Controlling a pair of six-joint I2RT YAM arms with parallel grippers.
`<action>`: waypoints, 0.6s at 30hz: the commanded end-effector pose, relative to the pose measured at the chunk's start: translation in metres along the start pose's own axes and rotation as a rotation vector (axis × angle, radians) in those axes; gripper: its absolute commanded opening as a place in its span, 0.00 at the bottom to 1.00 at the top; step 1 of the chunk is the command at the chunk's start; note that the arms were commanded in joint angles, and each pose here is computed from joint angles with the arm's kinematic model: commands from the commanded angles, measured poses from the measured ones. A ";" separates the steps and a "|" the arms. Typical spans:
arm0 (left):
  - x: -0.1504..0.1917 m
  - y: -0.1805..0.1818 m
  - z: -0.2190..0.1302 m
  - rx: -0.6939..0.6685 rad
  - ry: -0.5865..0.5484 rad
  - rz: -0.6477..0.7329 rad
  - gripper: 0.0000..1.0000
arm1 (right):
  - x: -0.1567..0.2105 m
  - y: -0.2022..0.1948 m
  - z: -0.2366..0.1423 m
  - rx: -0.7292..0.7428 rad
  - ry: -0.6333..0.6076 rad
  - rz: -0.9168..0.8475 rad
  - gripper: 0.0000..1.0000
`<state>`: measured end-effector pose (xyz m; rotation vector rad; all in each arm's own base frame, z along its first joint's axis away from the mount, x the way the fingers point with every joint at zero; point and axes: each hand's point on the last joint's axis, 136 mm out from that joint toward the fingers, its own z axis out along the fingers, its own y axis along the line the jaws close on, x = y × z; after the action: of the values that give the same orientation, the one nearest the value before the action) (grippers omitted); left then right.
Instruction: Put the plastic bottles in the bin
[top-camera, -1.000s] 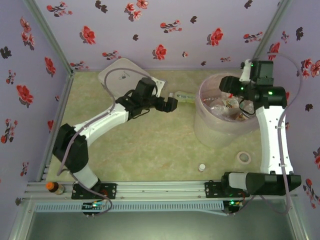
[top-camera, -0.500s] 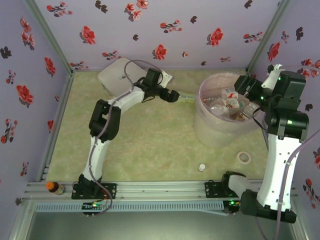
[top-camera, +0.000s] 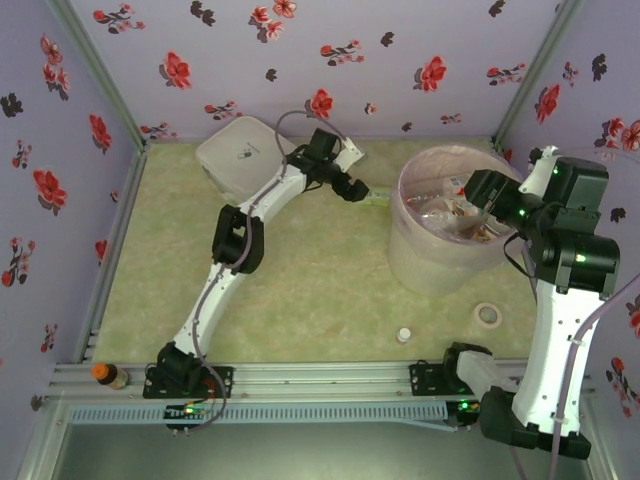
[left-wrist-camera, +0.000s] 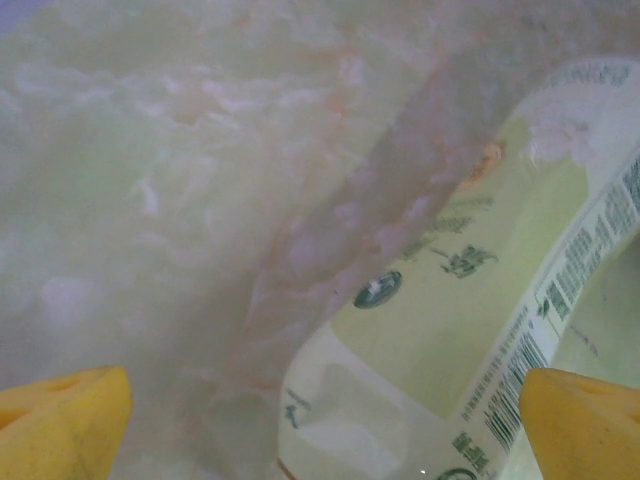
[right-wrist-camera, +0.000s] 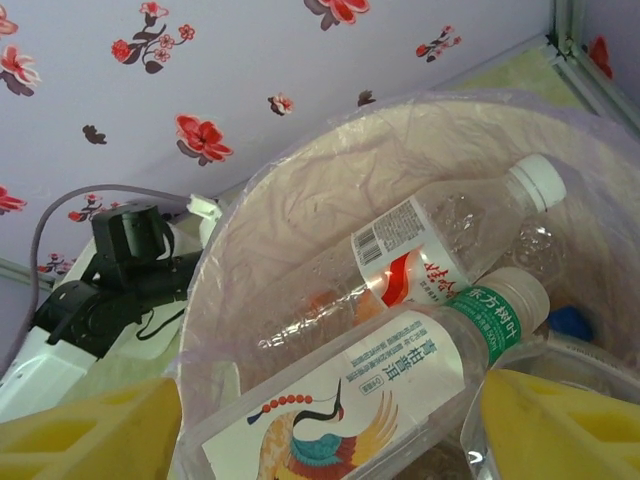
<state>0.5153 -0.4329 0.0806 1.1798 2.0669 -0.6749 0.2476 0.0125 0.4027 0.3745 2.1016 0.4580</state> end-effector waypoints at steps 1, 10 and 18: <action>0.027 -0.034 0.002 0.101 0.127 0.075 0.96 | 0.001 0.017 -0.013 -0.080 -0.004 0.003 0.80; 0.064 -0.043 -0.005 0.067 0.300 0.143 0.68 | 0.006 0.044 -0.012 -0.266 0.003 0.043 0.81; 0.044 -0.039 -0.020 0.011 0.216 0.125 0.44 | 0.009 0.053 -0.017 -0.323 0.000 0.066 0.81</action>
<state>0.4501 -0.4192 0.0402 1.4811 2.1709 -0.5584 0.2359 0.0536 0.4176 0.2806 2.0237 0.7685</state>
